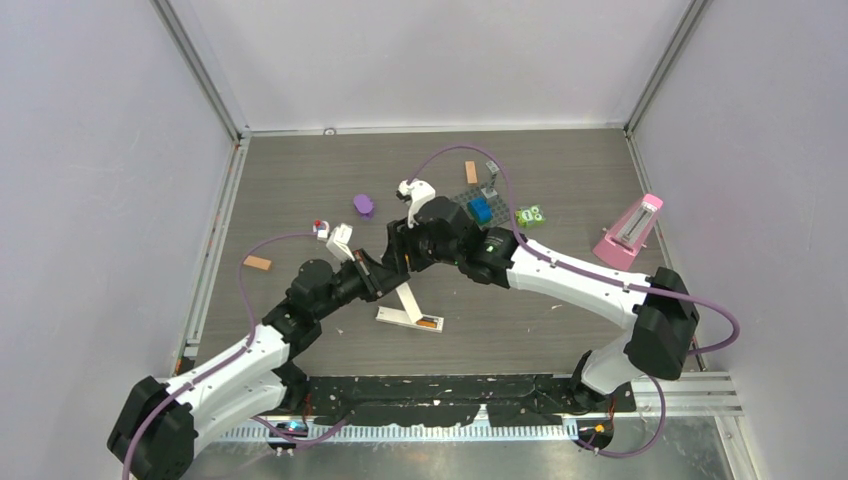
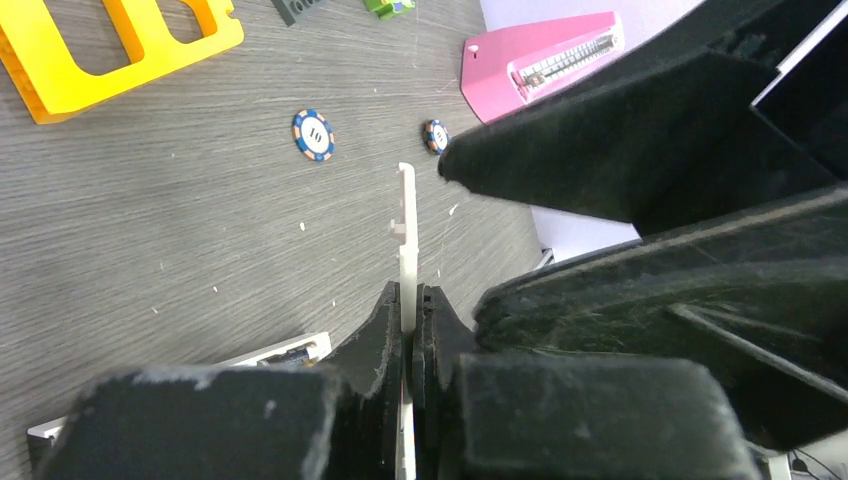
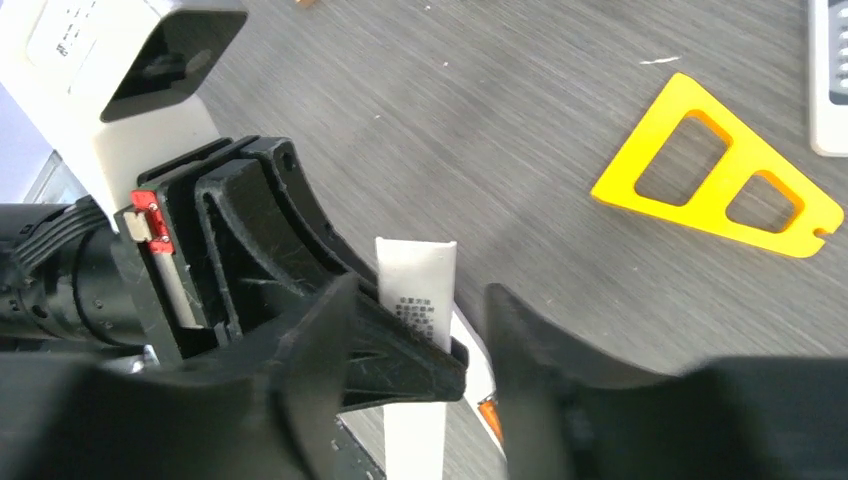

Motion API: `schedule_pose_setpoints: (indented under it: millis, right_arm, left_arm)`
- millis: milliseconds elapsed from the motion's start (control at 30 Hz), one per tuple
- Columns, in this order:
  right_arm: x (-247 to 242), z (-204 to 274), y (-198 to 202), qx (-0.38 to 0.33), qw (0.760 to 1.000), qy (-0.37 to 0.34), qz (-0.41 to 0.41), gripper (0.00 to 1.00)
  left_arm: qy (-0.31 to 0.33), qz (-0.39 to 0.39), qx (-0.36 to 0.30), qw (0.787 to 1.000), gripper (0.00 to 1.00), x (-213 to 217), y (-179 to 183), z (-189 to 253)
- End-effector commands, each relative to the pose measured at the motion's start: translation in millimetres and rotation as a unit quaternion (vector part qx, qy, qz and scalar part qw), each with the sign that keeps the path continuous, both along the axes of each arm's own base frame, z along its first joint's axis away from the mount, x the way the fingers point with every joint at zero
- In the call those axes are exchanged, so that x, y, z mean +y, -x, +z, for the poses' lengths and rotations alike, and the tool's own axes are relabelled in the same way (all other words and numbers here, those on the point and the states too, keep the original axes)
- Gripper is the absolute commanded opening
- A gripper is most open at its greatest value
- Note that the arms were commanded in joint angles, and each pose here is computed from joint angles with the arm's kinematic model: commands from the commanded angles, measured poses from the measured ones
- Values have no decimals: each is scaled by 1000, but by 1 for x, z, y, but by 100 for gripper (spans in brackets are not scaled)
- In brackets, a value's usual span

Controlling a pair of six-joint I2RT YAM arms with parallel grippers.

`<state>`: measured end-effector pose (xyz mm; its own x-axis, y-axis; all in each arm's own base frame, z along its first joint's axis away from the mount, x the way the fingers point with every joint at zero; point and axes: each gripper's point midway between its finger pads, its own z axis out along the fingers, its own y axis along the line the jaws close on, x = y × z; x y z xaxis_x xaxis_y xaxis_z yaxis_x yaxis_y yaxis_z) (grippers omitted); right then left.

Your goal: Load the batteries into the remote control

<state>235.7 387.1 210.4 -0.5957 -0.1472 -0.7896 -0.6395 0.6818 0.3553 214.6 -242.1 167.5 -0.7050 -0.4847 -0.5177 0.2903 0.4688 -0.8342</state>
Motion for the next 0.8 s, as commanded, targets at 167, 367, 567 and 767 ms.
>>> schedule_pose_setpoints:
  millis: [167,367,567,767]
  right_arm:
    - [-26,87,12,-20,992,-117,-52,82]
    - [-58,92,36,29,967,-234,-101,88]
    - [-68,91,58,80,928,-351,-98,88]
    - [-54,128,71,70,892,-442,-72,85]
  left_arm:
    - [46,12,-40,998,0,2,-2,43]
    - [129,45,-43,990,0,16,6,80]
    - [245,90,-28,965,0,36,10,121]
    - [310,131,-28,941,0,52,0,144]
